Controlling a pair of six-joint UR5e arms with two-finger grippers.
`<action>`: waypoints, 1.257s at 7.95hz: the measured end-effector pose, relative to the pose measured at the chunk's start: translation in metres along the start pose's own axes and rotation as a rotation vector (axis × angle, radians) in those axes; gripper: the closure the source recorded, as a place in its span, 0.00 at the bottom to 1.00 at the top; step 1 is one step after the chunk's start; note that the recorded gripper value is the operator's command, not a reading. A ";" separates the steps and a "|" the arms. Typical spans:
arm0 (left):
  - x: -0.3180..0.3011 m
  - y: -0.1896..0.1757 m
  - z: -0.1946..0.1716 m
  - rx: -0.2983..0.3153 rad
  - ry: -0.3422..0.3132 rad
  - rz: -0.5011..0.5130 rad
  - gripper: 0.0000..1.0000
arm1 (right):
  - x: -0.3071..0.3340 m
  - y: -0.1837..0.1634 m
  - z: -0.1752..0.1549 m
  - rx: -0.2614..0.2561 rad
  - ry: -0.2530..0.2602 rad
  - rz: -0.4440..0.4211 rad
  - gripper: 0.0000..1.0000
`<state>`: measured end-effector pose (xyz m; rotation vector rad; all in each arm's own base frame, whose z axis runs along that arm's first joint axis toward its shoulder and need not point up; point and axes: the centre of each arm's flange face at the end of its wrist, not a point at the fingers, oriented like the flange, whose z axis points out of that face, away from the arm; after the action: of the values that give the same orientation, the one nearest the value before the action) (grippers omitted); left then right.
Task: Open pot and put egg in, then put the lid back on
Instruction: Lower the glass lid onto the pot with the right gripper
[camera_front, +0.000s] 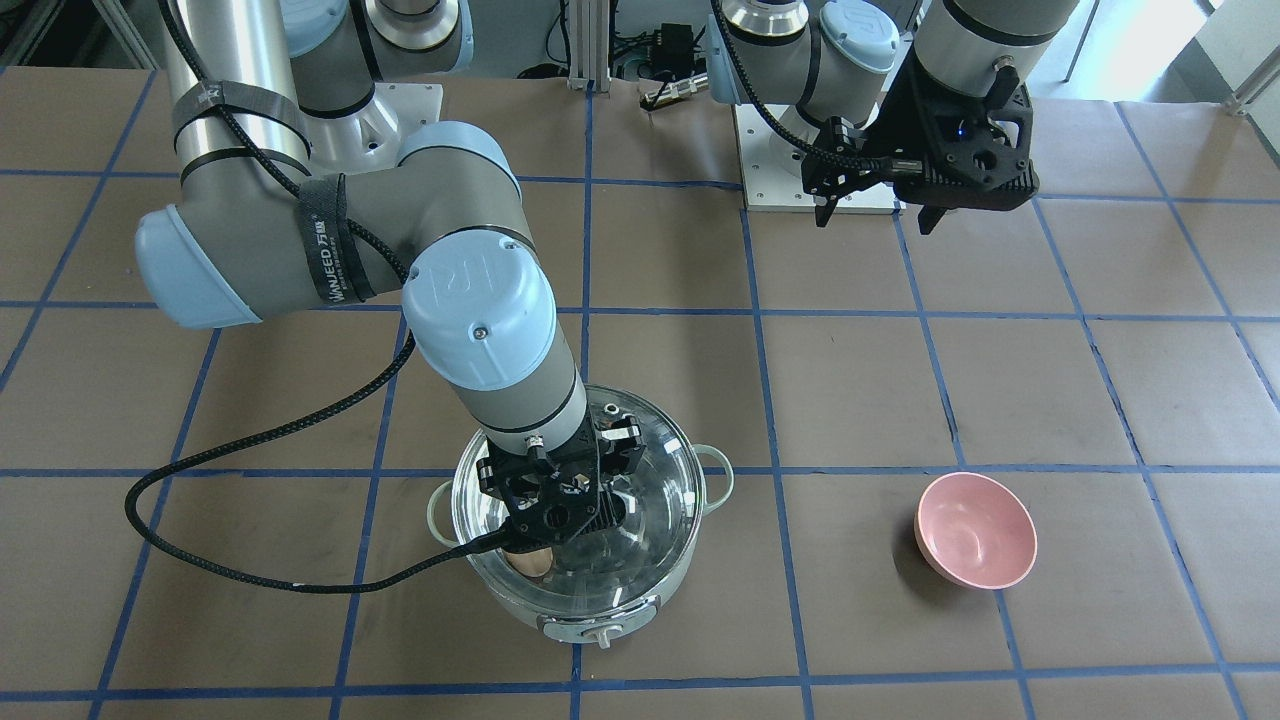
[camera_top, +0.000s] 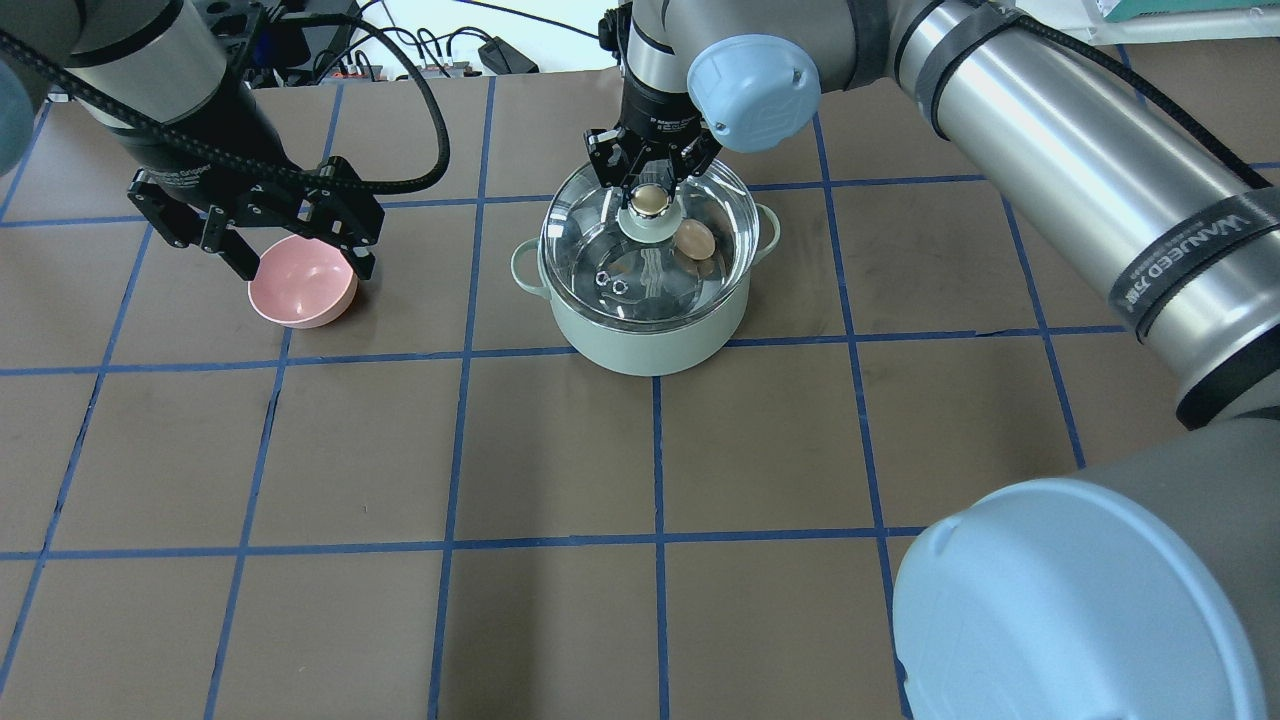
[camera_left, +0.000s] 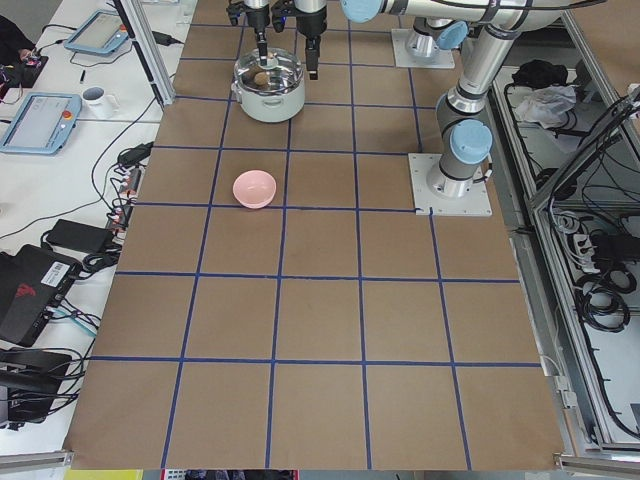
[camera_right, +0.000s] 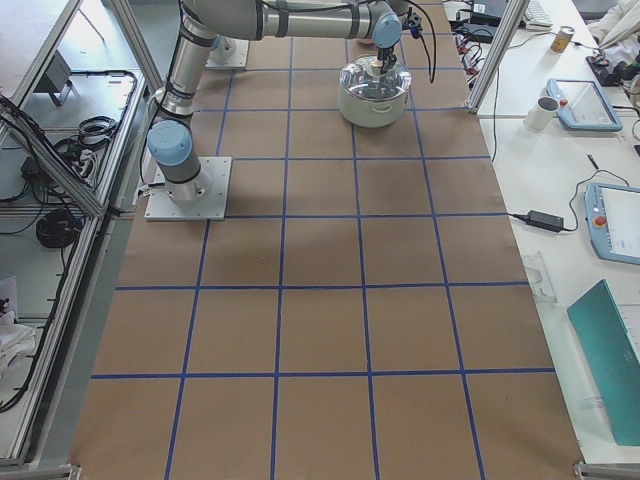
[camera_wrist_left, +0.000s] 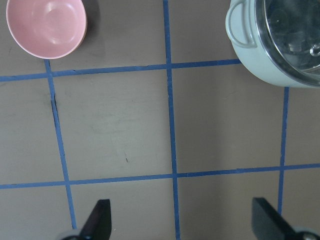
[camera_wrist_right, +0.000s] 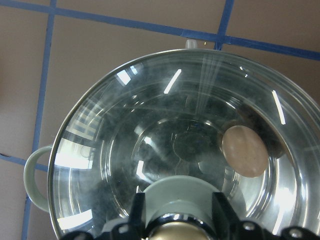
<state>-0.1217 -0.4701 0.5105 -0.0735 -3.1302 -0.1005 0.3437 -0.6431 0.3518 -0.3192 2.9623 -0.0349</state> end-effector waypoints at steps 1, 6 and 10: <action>0.000 0.000 0.000 0.000 0.000 0.000 0.00 | 0.001 -0.001 0.002 0.000 0.000 0.000 1.00; 0.000 0.000 0.000 -0.001 0.000 0.000 0.00 | 0.000 0.002 0.004 -0.013 -0.013 0.022 1.00; 0.000 0.000 0.000 0.000 0.000 0.000 0.00 | -0.002 0.005 0.004 -0.035 -0.031 0.030 0.01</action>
<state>-0.1217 -0.4701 0.5106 -0.0735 -3.1302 -0.1003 0.3449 -0.6376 0.3483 -0.2767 2.9389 0.0248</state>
